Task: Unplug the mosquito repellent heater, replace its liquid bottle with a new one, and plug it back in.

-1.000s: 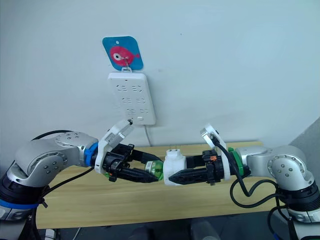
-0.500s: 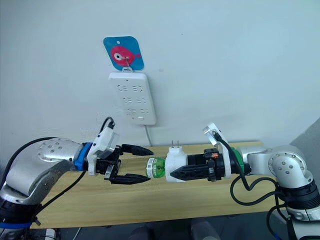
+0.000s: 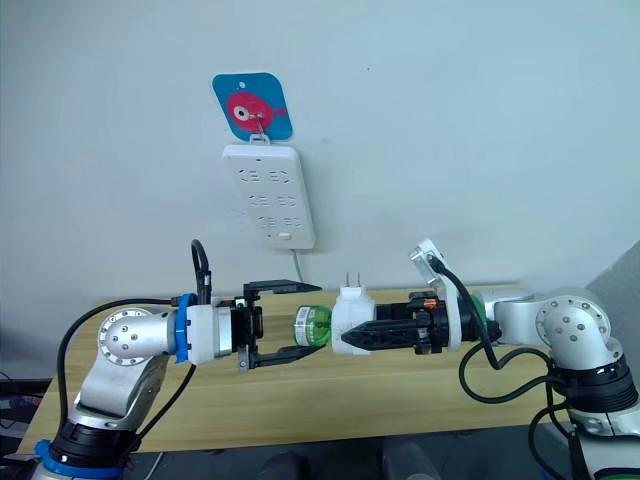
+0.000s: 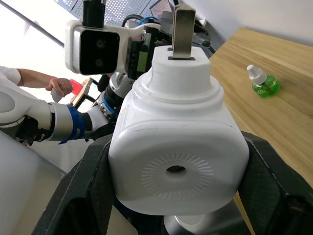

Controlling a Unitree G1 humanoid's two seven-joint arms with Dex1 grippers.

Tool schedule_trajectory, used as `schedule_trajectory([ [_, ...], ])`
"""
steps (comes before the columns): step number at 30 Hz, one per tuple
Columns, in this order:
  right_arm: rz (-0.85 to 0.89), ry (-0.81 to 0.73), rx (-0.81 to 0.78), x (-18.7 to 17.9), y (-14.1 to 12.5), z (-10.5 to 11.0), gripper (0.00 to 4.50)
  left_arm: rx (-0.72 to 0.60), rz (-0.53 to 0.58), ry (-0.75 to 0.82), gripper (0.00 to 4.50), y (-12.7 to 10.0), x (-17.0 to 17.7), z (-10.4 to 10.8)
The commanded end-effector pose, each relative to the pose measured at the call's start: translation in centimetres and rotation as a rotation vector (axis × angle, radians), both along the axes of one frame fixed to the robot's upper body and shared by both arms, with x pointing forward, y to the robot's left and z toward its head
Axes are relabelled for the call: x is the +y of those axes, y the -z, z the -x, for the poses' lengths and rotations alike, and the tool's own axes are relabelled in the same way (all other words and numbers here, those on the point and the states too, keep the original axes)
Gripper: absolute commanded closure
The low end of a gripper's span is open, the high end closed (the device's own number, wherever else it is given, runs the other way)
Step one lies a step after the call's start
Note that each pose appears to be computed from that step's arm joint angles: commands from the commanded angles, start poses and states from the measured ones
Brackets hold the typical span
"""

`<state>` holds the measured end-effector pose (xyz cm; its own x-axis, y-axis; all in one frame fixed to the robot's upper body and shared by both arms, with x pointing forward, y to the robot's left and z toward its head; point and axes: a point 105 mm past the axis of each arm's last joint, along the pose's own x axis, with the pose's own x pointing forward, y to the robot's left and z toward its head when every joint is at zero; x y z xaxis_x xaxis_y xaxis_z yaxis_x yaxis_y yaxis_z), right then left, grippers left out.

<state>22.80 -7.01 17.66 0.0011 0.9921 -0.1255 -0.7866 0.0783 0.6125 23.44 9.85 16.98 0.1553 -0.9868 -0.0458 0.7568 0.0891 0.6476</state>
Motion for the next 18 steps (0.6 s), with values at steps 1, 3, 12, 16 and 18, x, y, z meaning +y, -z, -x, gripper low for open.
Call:
schedule_trajectory([
  [1, -0.026, -0.01, -0.037, 0.0, -1.1, 0.2, 1.51, -0.051, 0.022, 0.03, 0.67, -0.9, -0.3, 0.6],
  [3, -0.024, -0.007, -0.036, 0.0, -1.1, 0.3, 1.51, -0.048, 0.022, 0.042, 1.06, -0.9, -0.3, 0.8],
  [12, -0.018, -0.001, -0.035, 0.0, -0.9, 0.4, 1.51, -0.038, 0.027, 0.064, 2.2, -1.5, -0.3, 1.1],
  [16, -0.006, -0.007, -0.041, -0.1, -0.8, 0.5, 1.51, 0.131, 0.0, 0.038, 2.2, -1.4, -0.2, 0.7],
  [18, 0.005, -0.017, -0.053, 0.0, -0.7, 0.6, 1.51, 0.384, -0.039, -0.029, 2.2, -0.6, 0.3, 0.0],
])
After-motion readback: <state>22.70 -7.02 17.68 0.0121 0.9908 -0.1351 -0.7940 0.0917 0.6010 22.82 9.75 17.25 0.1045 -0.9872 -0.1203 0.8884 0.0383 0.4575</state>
